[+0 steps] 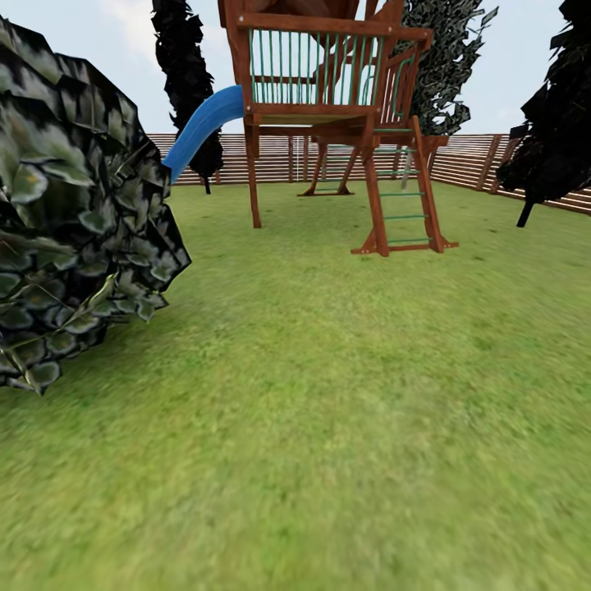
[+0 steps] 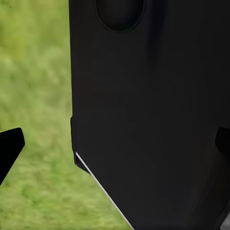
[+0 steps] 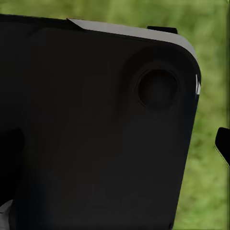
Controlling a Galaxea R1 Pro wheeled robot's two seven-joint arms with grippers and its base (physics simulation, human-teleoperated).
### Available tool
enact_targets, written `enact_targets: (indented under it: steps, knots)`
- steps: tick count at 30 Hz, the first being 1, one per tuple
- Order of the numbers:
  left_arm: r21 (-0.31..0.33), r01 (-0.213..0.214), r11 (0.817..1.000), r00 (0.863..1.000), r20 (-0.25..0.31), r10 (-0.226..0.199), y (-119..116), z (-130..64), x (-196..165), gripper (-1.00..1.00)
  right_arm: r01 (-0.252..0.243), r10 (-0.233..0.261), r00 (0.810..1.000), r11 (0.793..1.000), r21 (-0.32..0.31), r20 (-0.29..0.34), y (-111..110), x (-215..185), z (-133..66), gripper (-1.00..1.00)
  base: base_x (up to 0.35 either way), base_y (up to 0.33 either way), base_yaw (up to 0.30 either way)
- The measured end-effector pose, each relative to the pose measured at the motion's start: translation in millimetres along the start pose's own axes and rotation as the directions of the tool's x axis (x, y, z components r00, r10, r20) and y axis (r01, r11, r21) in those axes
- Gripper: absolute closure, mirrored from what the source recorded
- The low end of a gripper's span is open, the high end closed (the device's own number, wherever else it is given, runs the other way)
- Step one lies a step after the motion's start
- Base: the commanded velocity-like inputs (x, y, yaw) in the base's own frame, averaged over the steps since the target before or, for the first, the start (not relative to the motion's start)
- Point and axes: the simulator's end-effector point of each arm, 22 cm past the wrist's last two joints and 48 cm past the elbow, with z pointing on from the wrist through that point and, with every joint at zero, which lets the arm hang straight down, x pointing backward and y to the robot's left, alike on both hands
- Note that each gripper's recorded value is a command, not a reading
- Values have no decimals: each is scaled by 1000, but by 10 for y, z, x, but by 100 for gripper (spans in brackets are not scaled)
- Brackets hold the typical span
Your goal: Take the three Easter eggs out of the wicker basket on the lawn in the garden, then place them on the lawn next to a single tree (choose any tree) so that all three eggs are next to the same tree and none are left in the basket.
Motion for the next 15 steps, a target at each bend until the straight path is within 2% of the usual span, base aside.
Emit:
enact_targets:
  steps: [15]
  knots:
    - [0, 0, 1000, 1000, 0, 0, 0, 0, 0, -100, 0, 0, 1000, 1000, -1, -1, 9, 1, 1, -100, 314, 0, 0]
